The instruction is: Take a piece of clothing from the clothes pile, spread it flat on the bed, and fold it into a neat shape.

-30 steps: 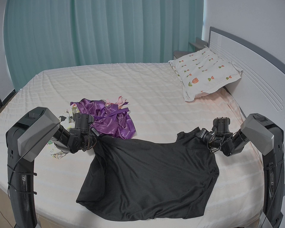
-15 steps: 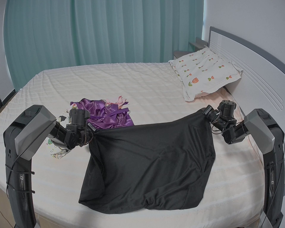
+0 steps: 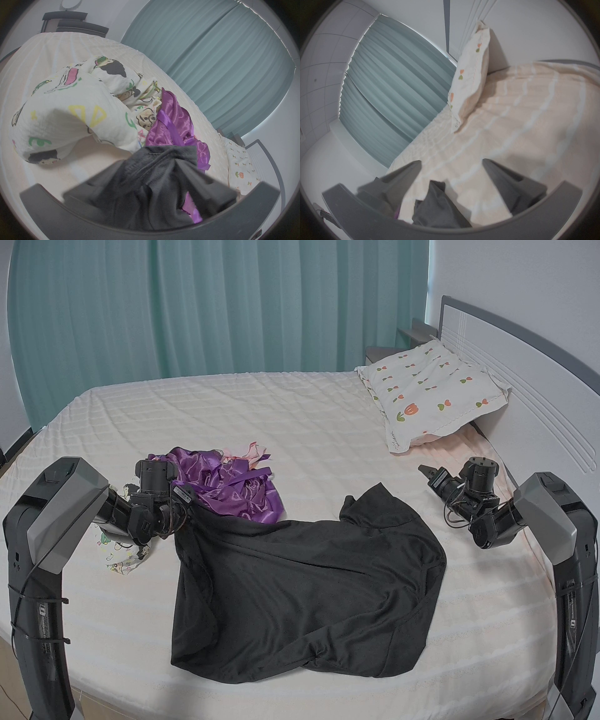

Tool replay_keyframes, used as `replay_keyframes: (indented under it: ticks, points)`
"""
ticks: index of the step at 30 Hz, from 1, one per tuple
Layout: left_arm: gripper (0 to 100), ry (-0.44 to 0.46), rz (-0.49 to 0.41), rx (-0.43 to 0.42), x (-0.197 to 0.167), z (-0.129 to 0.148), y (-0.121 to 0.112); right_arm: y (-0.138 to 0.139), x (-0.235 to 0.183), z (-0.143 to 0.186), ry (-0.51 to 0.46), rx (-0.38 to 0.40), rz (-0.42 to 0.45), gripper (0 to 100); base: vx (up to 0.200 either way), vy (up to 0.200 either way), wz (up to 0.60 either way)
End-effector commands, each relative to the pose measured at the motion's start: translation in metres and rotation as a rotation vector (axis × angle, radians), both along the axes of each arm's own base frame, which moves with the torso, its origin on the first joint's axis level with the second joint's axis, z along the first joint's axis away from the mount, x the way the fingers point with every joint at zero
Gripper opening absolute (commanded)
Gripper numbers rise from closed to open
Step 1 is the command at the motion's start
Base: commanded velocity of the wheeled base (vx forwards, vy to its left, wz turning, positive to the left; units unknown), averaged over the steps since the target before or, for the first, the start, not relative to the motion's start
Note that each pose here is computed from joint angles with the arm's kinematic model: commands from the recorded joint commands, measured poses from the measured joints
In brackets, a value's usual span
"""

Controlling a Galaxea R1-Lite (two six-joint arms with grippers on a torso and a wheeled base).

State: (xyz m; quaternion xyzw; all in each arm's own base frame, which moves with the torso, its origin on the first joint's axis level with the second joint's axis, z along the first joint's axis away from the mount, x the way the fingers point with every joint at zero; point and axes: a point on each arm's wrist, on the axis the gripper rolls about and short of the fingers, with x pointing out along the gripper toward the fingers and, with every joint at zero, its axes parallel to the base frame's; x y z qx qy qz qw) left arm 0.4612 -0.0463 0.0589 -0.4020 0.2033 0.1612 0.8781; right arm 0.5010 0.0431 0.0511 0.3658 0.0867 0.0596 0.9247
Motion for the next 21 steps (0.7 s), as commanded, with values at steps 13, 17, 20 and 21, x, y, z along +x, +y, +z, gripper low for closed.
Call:
replay_keyframes:
  ticks: [13, 17, 20, 21]
  points:
    - [100, -0.031, -0.167, -0.112, -0.070, 0.071, 0.014, -0.004, -0.127, 0.020, 0.216, 0.017, 0.081, 100, 0.000, 0.000, 0.00]
    - [100, -0.009, -0.193, -0.128, -0.086, 0.072, 0.015, 0.006, -0.169, 0.022, 0.249, 0.012, 0.110, 100, 0.000, 0.000, 0.00]
    - [100, 0.010, -0.188, -0.134, -0.095, 0.069, 0.018, 0.012, -0.201, 0.024, 0.283, 0.006, 0.146, 100, -0.200, 0.000, 0.00]
    - [100, 0.020, -0.192, -0.135, -0.099, 0.068, 0.018, 0.015, -0.209, 0.023, 0.293, 0.005, 0.157, 100, -0.200, 0.000, 0.00]
